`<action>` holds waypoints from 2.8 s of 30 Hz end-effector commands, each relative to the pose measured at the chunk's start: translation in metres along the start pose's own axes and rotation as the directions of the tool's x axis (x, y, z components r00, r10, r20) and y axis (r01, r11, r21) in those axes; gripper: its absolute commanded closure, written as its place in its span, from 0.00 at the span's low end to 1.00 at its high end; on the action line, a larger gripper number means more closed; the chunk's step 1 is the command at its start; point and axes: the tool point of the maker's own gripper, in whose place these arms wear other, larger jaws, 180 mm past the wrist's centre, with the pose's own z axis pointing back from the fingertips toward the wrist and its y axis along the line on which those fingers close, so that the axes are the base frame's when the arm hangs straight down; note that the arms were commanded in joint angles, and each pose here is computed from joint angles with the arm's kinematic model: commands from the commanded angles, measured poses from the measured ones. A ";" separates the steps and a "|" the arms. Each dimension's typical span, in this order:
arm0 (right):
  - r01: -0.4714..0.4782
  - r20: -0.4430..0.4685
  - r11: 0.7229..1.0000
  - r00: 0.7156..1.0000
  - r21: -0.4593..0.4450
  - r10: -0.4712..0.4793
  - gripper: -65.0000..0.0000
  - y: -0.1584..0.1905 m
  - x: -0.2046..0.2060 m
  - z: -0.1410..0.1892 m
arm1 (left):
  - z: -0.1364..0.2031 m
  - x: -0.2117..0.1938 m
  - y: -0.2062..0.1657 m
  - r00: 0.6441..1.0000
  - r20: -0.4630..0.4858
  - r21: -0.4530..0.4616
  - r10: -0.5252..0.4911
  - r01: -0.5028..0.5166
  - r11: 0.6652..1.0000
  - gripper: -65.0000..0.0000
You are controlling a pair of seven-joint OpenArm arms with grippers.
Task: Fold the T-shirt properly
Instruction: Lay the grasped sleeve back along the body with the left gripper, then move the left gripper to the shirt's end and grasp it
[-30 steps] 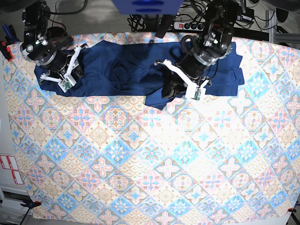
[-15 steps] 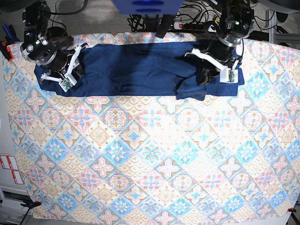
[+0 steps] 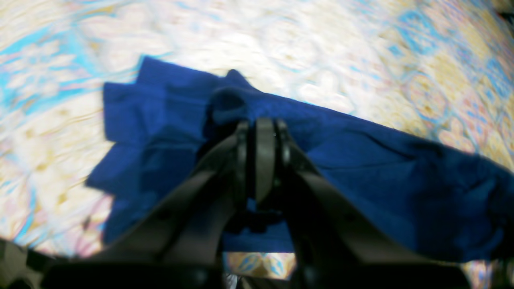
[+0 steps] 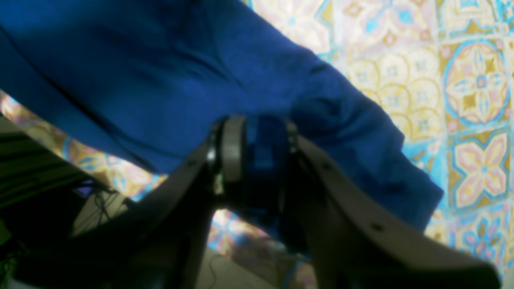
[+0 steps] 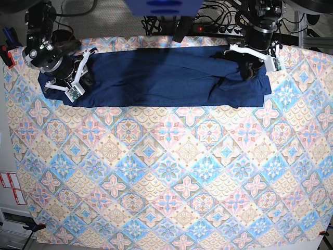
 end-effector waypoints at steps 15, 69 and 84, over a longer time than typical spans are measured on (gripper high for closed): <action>-0.015 0.033 1.000 0.999 -0.008 0.015 0.80 -0.004 0.009 0.004 | -0.004 0.002 0.013 0.999 -0.002 0.058 0.042 -0.041 0.997 1.00; -0.019 0.041 1.000 0.999 -0.008 0.020 0.80 -0.004 0.012 0.004 | -0.079 -0.010 0.127 0.852 -0.520 0.087 -0.057 0.120 0.989 0.38; -0.017 0.040 1.000 0.999 -0.015 0.018 0.80 -0.006 0.012 0.006 | -0.090 -0.067 0.068 0.788 -0.602 -0.071 -0.128 0.107 0.992 0.46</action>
